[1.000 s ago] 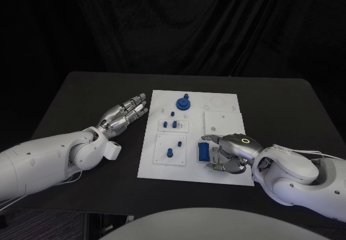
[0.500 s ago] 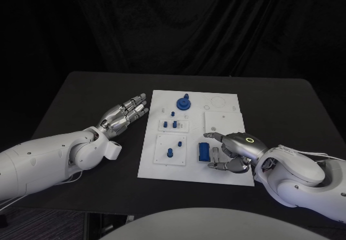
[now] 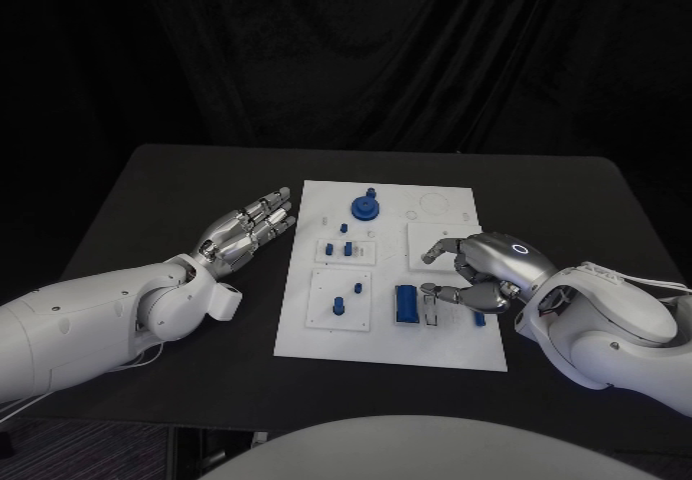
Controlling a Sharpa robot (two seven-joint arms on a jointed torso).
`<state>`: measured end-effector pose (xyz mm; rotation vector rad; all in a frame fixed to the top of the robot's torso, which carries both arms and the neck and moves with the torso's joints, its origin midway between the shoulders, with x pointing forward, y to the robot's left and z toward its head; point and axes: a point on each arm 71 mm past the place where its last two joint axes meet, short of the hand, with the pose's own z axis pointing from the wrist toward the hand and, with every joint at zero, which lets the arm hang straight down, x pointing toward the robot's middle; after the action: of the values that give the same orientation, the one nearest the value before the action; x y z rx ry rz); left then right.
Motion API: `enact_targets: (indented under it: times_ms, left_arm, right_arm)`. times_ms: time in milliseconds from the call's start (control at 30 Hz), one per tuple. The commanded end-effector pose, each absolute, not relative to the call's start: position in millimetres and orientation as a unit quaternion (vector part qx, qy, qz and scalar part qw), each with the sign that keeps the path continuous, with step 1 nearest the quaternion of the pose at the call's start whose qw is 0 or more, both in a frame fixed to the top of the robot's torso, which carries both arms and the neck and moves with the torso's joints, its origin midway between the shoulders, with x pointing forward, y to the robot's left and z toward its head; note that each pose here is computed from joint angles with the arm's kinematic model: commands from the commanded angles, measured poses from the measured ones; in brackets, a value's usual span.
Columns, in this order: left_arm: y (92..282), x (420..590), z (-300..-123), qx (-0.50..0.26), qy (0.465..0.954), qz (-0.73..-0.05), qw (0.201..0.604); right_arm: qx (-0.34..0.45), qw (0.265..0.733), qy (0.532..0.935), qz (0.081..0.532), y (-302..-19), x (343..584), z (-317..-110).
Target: Assemble the parts on the task board
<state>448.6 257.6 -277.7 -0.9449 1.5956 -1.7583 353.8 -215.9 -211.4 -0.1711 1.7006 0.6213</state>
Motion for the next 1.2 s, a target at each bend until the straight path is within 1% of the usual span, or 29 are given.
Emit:
enact_targets:
  times_ms: [33, 167, 467, 800, 1200]
  left_arm:
    - [254.8, 448.5, -277.1, -0.351, 0.593, -0.665, 0.288]
    - [254.4, 448.5, -277.1, -0.351, 0.593, -0.666, 0.287]
    - [255.2, 448.4, -277.1, -0.351, 0.593, -0.665, 0.287]
    - [254.2, 448.6, -277.4, -0.350, 0.593, -0.666, 0.285]
    - [254.7, 448.1, -277.5, -0.351, 0.594, -0.666, 0.284]
  right_arm:
    - [-0.055, 0.606, 0.749, 0.264, -216.5, 357.9, -212.3]
    - [-0.061, 0.599, 0.756, 0.257, -213.8, 360.9, -216.2]
    - [-0.070, 0.580, 0.771, 0.253, -206.7, 358.7, -228.6]
    - [-0.081, 0.577, 0.772, 0.256, -200.9, 356.6, -232.3]
    - [-0.093, 0.573, 0.774, 0.252, -194.9, 354.8, -244.0]
